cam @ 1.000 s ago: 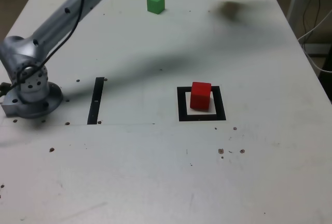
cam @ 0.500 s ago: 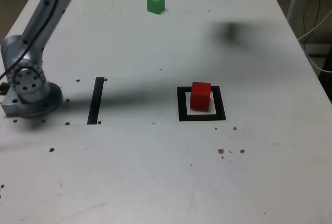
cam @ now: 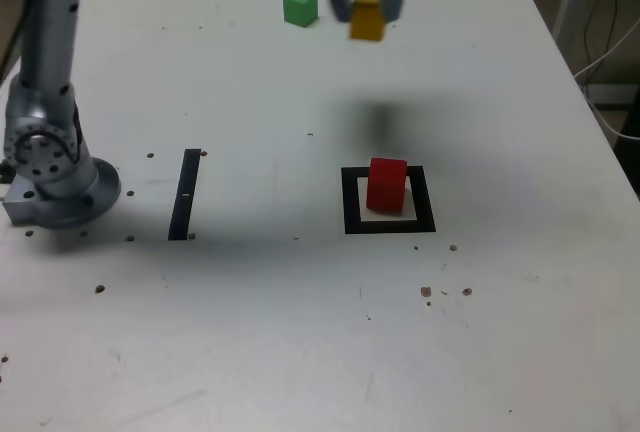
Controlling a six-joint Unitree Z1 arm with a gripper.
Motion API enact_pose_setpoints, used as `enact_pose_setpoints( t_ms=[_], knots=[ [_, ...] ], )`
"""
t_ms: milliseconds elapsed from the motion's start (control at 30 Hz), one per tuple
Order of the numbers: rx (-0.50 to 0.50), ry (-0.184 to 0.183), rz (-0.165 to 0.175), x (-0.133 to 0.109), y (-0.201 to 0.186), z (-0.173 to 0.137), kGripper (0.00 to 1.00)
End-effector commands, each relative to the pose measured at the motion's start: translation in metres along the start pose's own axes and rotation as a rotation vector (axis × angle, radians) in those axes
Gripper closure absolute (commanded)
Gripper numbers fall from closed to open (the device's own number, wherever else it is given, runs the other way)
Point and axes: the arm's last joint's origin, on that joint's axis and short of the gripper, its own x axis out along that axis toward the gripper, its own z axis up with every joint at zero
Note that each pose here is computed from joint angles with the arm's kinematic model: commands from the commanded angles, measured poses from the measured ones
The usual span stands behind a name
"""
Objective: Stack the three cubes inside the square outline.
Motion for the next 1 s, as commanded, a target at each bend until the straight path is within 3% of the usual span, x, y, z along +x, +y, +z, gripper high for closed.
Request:
enact_pose_setpoints(
  t_ms=[0,400,967],
  knots=[
    [-0.018,-0.083,0.027,-0.039,-0.019,-0.042,0.72],
    [-0.051,-0.105,0.020,-0.061,-0.078,-0.029,0.72],
    [-0.093,-0.043,0.011,-0.061,-0.139,0.017,0.72]
  ],
)
